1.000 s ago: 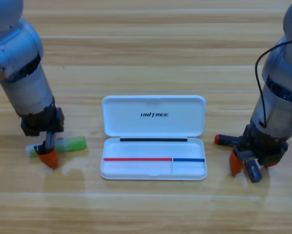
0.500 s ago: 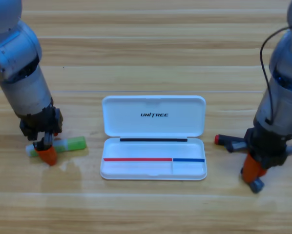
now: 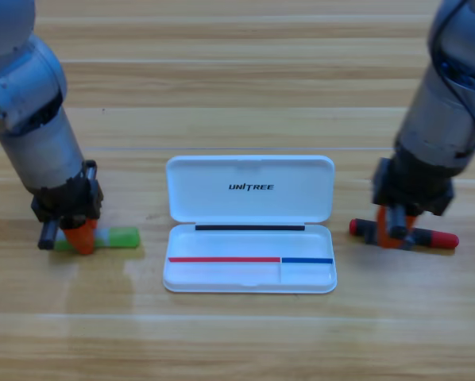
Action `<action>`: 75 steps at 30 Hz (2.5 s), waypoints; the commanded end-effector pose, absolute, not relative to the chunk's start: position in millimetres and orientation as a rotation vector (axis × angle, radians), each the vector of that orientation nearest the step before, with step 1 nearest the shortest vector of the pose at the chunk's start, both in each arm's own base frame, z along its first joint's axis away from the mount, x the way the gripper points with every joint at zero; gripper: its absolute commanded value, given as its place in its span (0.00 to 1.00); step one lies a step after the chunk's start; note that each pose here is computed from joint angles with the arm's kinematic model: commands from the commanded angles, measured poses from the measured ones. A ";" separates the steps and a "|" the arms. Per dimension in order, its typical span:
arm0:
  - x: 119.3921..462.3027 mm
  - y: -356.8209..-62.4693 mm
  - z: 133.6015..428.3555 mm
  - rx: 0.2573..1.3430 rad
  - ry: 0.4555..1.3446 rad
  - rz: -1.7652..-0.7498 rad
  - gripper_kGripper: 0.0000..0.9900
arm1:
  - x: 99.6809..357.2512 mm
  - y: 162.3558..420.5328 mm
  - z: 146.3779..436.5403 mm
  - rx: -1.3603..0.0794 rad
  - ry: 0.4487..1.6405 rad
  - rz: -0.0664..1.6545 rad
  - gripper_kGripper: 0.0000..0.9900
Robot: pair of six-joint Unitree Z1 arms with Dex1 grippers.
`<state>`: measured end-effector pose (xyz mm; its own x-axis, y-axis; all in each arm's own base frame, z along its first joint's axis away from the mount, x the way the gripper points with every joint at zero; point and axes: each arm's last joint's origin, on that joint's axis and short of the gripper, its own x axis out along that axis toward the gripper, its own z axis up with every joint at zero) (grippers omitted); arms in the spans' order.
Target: Clean up eraser and pencils
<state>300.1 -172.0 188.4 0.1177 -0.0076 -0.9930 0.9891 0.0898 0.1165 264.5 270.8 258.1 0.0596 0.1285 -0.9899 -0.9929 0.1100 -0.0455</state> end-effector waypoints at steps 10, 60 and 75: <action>271.5 -170.0 293.1 1.199 1.055 -1.039 0.00 | 257.6 339.4 216.6 -1.185 1.098 1.307 0.00; 249.6 -241.2 281.0 1.247 1.091 -1.115 0.00 | 249.0 262.7 282.1 -1.282 1.069 1.124 0.79; 270.4 -311.3 224.7 1.221 1.194 -1.326 0.00 | 338.4 248.7 197.1 -1.277 1.214 1.099 0.79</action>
<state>263.0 -292.0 254.1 0.0120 -0.0710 -0.9974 0.9985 -0.0527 0.0158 310.3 254.9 235.7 0.1277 -0.0176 -0.9917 -0.9917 -0.0156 -0.1274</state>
